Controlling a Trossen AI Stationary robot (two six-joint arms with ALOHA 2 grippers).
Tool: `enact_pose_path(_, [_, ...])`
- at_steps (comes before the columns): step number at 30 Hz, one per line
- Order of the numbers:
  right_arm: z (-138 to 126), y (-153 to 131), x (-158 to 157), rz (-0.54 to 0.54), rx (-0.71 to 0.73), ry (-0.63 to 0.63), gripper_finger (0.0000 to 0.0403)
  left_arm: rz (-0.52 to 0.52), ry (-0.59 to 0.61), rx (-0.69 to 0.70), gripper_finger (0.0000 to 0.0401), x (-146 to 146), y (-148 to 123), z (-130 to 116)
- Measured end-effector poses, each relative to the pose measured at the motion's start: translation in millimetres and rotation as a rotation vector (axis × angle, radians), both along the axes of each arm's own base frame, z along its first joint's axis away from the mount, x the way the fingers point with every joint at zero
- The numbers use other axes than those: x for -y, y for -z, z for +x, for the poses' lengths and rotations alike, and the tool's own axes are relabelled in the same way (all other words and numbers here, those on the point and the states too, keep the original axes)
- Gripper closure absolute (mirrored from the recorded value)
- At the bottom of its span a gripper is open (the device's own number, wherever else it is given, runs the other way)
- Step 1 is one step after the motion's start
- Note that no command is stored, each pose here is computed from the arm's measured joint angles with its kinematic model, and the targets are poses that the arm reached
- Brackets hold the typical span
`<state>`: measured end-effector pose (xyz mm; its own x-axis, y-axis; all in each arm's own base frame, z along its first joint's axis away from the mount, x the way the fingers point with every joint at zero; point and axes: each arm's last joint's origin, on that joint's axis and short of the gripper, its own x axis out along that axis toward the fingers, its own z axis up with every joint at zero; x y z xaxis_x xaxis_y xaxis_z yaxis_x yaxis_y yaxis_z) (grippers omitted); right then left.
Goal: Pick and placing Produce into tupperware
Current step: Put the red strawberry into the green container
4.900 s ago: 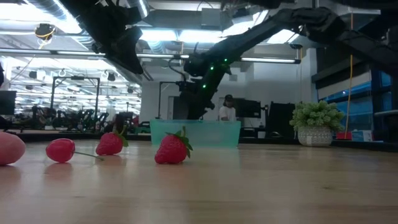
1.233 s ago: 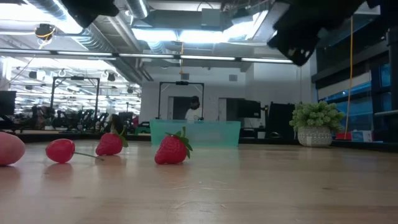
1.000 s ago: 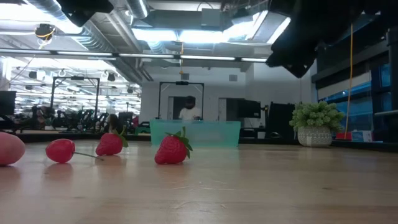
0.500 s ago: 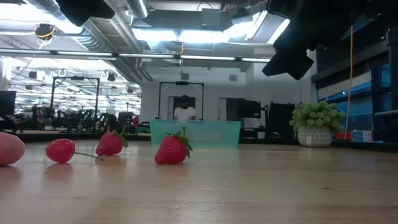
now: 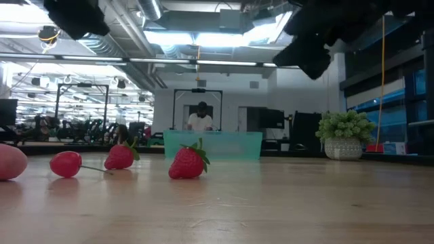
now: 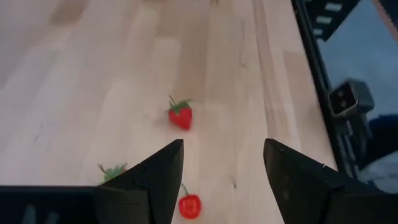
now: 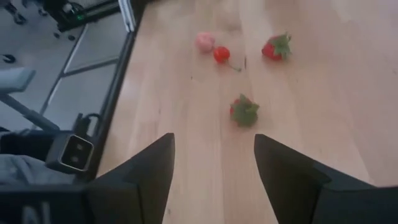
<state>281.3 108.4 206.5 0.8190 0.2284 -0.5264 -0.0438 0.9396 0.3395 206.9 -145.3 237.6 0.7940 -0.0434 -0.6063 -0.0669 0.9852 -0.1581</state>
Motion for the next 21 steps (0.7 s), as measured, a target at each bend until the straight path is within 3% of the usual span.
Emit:
enact_pose_path(5, [17.5,13.0,-6.9,-0.043,-0.03,-0.02,0.0181,-0.025,0.01,-0.043,0.0188,5.4,8.3,1.9])
enact_pose_path(15, [73.7,17.4,-27.8,-0.27,-0.049,-0.134,0.0188,-0.064,0.032,-0.07,0.0188,12.8,11.2,-2.1])
enact_pose_path(18, [81.9,23.3,-25.2,-0.344,-0.105,-0.094,0.0192,-0.047,-0.022,-0.066,0.0188,13.7,16.7,0.8])
enact_pose_path(21, [86.6,30.7,-18.0,-0.354,-0.144,-0.071,0.0197,-0.048,-0.159,-0.057,0.0188,10.4,25.7,7.5])
